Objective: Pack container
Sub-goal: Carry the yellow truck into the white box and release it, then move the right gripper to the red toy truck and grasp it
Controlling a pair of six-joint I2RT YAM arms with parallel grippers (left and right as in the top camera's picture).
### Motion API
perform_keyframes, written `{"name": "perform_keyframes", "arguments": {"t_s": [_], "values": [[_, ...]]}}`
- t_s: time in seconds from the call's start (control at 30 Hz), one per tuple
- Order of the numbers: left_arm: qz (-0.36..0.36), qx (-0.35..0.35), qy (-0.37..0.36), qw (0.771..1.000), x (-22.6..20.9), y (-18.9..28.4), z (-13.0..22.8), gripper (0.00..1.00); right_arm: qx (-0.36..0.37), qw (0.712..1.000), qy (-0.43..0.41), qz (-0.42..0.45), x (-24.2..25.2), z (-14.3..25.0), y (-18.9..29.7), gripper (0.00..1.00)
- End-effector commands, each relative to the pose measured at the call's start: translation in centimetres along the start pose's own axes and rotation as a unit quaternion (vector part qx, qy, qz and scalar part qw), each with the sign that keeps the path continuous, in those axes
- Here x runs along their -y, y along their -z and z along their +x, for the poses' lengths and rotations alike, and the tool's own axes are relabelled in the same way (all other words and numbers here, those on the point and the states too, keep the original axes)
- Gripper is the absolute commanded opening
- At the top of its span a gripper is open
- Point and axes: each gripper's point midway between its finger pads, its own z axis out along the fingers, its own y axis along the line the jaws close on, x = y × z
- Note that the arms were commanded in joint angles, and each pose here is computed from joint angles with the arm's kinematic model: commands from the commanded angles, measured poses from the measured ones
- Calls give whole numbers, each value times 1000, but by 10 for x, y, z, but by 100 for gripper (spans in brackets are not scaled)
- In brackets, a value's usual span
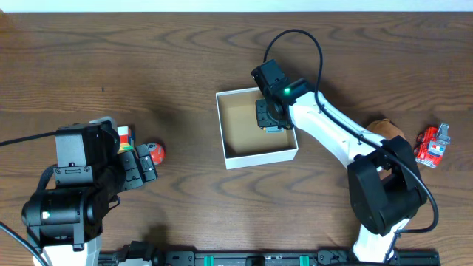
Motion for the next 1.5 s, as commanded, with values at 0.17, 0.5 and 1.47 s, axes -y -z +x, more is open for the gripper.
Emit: {"name": "perform_keyframes", "arguments": {"t_s": [0.17,0.5,1.47], "values": [[2,6,1,1000,0,4,-4,98,-8,1000,-16,11,6,3,3,50],[2,6,1,1000,0,4,-4,98,-10,1000,-14,11,6,6,8,84],[1,6,1,1000,0,4,-4,98,143,929,-328,99,238,18,216,99]]}}
